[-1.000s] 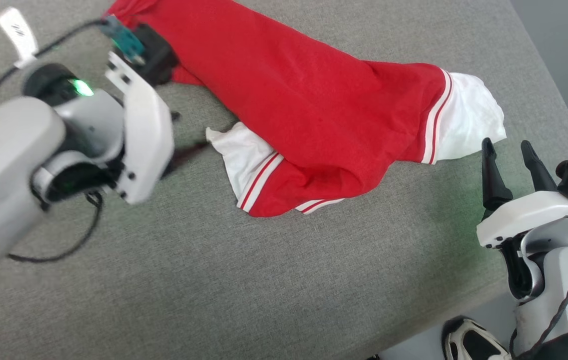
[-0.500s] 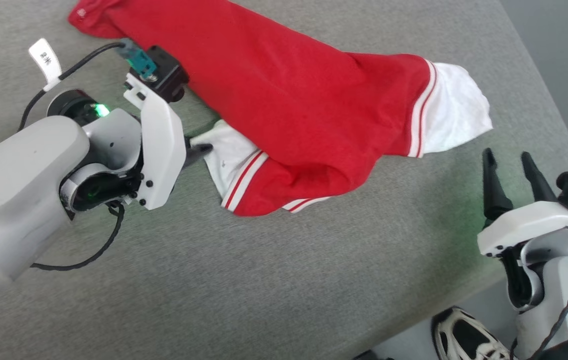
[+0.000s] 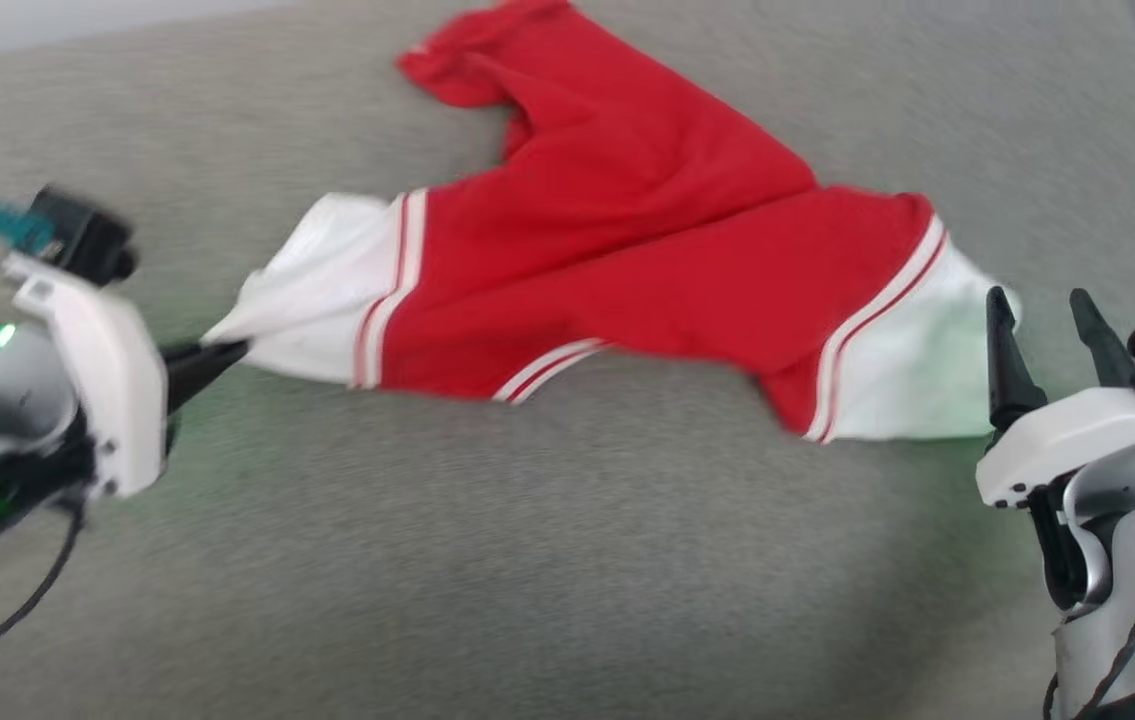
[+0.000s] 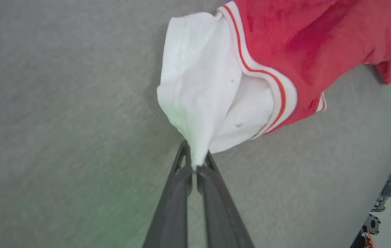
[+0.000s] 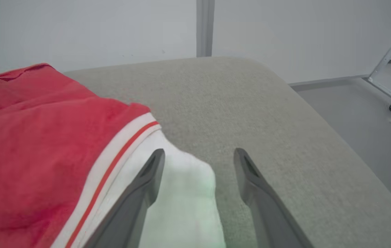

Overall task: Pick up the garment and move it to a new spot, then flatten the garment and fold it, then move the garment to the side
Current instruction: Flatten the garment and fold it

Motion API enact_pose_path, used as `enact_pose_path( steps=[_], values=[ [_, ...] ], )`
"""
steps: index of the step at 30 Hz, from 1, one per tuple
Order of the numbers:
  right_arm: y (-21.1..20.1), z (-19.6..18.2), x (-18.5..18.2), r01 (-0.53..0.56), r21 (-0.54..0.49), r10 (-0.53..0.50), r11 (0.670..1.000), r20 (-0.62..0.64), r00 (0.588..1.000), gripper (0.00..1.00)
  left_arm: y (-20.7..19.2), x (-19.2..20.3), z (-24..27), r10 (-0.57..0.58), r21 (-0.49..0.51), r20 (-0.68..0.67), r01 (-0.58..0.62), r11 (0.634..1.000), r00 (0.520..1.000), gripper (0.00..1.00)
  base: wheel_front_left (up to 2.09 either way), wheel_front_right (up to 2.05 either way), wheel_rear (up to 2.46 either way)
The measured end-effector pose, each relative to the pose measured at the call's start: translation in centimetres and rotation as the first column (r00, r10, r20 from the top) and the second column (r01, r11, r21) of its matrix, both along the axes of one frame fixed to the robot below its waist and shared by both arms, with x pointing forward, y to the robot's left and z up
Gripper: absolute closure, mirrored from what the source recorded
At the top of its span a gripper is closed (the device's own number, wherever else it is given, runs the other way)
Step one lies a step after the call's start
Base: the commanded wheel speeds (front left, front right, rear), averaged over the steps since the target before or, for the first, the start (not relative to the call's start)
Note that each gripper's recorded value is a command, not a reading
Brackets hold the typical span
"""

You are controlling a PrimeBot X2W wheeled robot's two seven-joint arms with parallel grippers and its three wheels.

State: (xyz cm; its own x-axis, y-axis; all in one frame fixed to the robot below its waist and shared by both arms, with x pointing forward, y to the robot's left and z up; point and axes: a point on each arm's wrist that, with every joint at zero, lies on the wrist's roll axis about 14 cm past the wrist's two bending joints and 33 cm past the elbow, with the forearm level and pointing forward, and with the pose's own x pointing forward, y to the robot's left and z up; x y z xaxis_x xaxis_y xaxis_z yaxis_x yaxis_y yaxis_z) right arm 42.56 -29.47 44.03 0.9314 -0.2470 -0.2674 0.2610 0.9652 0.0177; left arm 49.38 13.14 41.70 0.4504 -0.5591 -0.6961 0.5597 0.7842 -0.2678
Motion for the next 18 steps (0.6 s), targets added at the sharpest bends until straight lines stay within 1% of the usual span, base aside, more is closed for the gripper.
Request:
enact_pose_path(
  steps=[4,6,8,11,14,15,17,18],
  values=[
    [2.6,1.3,1.8,-0.083,0.000,0.083,0.997,0.023,0.996,0.00,5.6,-2.3,-0.2,0.131,0.066,-0.004,-0.130,0.989,0.991,1.00,0.00,0.00,0.00],
    [3.8,1.7,2.4,-0.119,-0.001,0.119,0.993,0.029,0.992,0.00,7.3,-3.2,-0.2,0.183,0.084,0.005,-0.183,0.980,0.983,1.00,0.00,0.00,0.00],
    [4.7,2.0,2.8,-0.148,-0.001,0.148,0.989,0.030,0.989,0.00,8.6,-4.0,-0.3,0.237,0.079,0.000,-0.236,0.969,0.972,1.00,0.00,0.00,0.00],
    [5.6,2.7,3.2,-0.178,-0.012,0.178,0.984,0.035,0.983,0.00,10.2,-4.8,-0.6,0.281,0.096,0.013,-0.281,0.955,0.960,1.00,0.00,0.00,0.00],
    [5.9,3.0,3.1,-0.199,-0.029,0.200,0.980,0.030,0.979,0.00,9.8,-4.5,-0.3,0.306,0.054,0.036,-0.307,0.950,0.952,1.00,0.00,0.00,0.00],
    [6.0,3.2,3.1,-0.207,-0.035,0.208,0.978,0.029,0.978,0.00,9.6,-4.5,-0.3,0.312,0.039,0.041,-0.313,0.949,0.949,0.86,0.00,0.00,0.00],
    [6.4,3.5,3.1,-0.226,-0.050,0.227,0.973,0.024,0.974,0.00,9.5,-4.5,-0.4,0.325,0.023,0.055,-0.327,0.945,0.944,0.50,0.00,0.00,0.00],
    [6.6,3.8,3.1,-0.241,-0.062,0.243,0.968,0.023,0.970,0.00,9.6,-4.5,-0.4,0.333,0.013,0.072,-0.335,0.942,0.940,0.28,0.00,0.00,0.00]
  ],
)
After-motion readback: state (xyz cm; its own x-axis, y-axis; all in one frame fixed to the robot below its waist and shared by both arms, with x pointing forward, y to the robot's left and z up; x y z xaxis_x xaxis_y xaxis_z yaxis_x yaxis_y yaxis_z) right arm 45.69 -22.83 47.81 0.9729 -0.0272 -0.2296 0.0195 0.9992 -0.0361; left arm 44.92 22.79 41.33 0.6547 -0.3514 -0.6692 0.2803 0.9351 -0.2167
